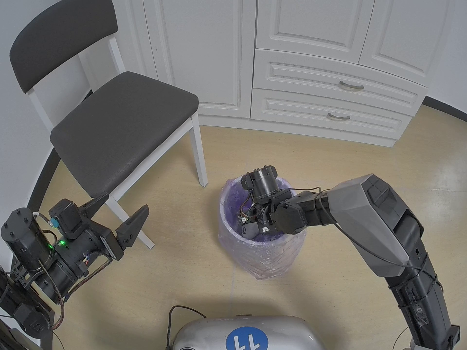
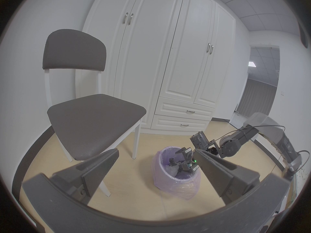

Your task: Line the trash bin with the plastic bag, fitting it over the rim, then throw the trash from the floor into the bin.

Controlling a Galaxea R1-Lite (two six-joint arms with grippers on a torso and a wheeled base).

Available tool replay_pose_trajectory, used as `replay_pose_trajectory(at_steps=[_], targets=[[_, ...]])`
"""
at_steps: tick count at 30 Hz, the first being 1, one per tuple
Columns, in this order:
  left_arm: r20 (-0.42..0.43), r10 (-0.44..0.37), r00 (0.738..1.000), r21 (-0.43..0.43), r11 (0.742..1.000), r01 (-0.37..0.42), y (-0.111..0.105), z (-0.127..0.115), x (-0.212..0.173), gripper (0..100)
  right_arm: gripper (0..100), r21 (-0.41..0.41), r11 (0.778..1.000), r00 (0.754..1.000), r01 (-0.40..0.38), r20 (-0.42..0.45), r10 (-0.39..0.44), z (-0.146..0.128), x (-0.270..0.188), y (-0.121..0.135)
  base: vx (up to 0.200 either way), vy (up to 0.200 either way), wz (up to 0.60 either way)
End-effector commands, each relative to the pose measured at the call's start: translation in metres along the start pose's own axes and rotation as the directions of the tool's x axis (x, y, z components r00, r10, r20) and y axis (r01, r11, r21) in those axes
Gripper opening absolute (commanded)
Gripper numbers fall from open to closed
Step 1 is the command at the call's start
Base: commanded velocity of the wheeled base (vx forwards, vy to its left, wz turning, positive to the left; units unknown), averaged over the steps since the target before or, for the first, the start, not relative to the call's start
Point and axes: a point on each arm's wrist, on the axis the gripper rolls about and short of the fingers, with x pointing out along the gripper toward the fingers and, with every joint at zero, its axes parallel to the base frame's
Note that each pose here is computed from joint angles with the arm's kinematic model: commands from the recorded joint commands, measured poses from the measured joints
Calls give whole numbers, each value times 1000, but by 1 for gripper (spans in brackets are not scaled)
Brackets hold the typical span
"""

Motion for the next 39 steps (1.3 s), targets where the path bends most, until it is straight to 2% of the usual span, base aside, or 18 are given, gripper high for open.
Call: replay_pose_trajectory(at_steps=[1, 13, 27, 39], targets=[[8, -3, 1000, 0, 1000, 3, -1, 2, -1, 100, 100, 34, 997, 997, 72, 21, -73, 0, -25, -29, 0, 0, 0], [15, -8, 1000, 0, 1000, 8, -2, 3, -3, 100, 100, 35, 997, 998, 69, 10, -69, -16, -50, -41, 0, 0, 0], [0, -7, 1000, 0, 1000, 7, -1, 0, -1, 100, 100, 22, 999, 998, -40, -54, 41, -41, -22, -7, 0, 0, 0], [-16, 1, 1000, -1, 1000, -1, 0, -3, 1, 100, 100, 18, 1000, 999, -17, -47, 18, -19, 17, 13, 0, 0, 0]])
